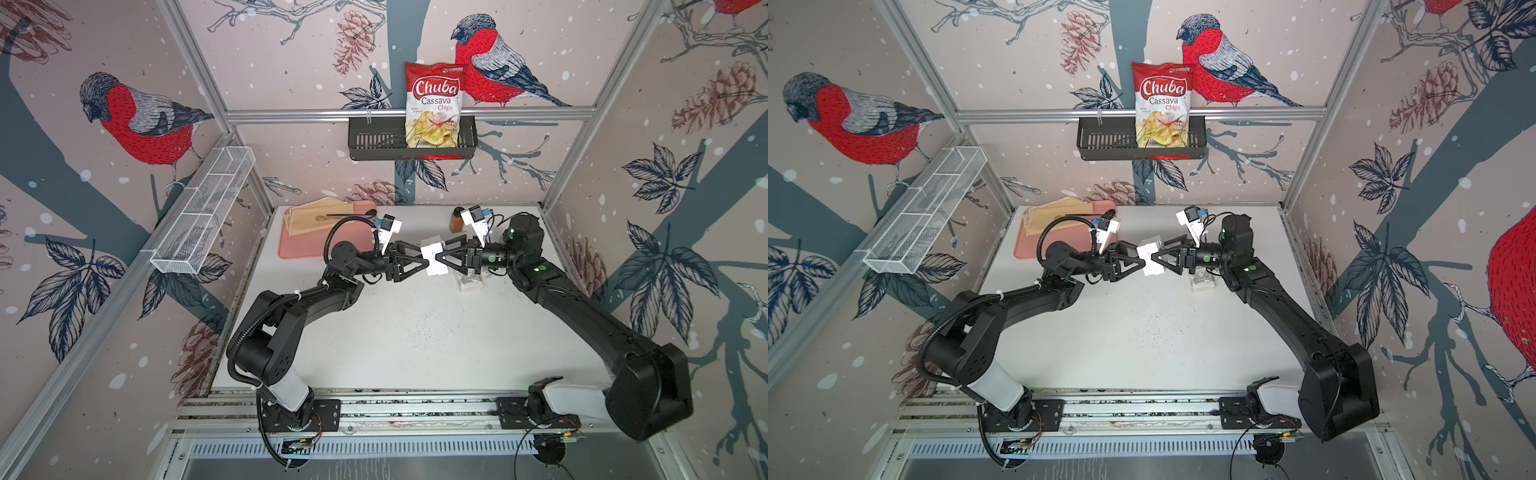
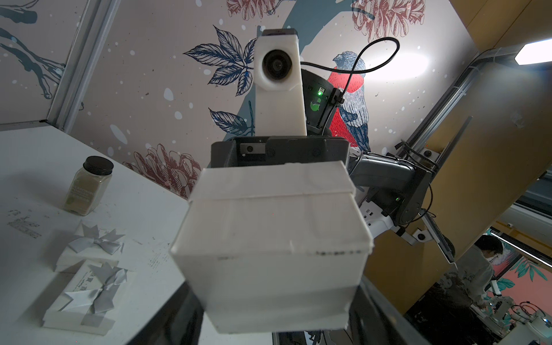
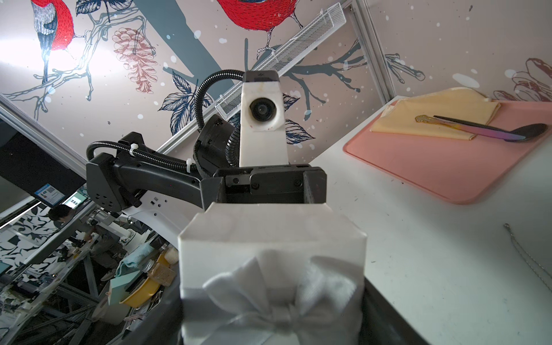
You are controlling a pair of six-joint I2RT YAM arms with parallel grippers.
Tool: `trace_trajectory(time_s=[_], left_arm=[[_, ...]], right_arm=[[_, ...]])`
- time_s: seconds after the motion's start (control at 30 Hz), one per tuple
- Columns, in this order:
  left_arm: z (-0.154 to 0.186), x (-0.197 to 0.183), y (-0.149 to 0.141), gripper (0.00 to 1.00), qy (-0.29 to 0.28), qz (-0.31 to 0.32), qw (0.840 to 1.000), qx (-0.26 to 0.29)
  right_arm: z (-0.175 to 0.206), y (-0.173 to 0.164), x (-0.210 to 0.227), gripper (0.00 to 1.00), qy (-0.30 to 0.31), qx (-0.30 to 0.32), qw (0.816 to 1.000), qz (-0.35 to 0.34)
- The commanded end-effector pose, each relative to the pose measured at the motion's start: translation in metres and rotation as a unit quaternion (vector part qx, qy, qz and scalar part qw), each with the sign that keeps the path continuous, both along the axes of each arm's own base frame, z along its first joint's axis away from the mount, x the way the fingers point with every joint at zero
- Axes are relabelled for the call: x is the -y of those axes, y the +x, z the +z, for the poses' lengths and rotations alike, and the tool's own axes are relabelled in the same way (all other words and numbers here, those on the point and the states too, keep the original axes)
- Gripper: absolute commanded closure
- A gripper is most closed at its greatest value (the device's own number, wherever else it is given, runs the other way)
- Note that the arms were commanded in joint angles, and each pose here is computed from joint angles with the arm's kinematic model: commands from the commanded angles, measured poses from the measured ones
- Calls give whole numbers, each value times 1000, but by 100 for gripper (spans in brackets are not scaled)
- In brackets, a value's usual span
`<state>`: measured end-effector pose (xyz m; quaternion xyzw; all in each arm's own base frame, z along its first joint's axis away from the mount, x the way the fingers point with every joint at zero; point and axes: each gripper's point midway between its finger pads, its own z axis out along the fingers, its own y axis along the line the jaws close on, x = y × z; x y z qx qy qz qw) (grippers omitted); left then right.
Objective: Take the necklace out of the lift-off lid jewelry box
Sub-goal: Open the lid on the jewelry box, then place the lid at the center of the board.
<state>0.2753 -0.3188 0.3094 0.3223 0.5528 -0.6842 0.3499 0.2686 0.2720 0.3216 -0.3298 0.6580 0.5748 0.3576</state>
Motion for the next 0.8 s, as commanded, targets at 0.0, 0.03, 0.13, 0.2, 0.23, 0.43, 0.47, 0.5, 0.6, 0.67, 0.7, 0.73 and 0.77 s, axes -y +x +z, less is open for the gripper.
trace_trajectory(time_s=[0.0,0.03,0.13,0.2,0.23,0.43,0.47,0.5,0.6,0.67,0.7,0.73,0.77], left_arm=[[16,-6,-8,38,-19,-1,999,45],[17,-8,-7,38,-19,1,999,47],[18,-12,-6,38,-15,10,999,51],[18,-14,-5,37,-12,14,998,53],[19,-16,-4,37,-10,16,998,55],[22,-23,1,36,-5,28,998,63],[22,-24,2,36,-4,29,998,62],[22,-25,3,36,-3,30,998,61],[23,-26,3,35,-1,30,998,61],[24,-26,2,35,0,31,998,63],[25,-27,2,35,1,33,997,64],[24,-27,3,34,3,35,997,65],[24,-27,3,34,4,35,997,67]], right_arm=[[-1,3,7,25,-1,3,1000,-14],[-1,5,11,24,-1,5,1000,-22],[-5,13,21,25,-6,-2,999,-50],[-6,16,28,24,-19,1,997,-81],[-12,22,30,24,-36,-3,994,-100],[-91,61,47,28,-162,-85,960,-210],[-103,64,47,28,-183,-97,953,-219],[-116,65,47,27,-202,-110,947,-224],[-146,66,40,27,-241,-135,932,-236],[-164,66,36,27,-270,-144,920,-244],[-175,66,34,26,-286,-149,914,-247],[-186,64,29,26,-304,-153,908,-245],[-196,65,28,26,-320,-158,900,-249]])
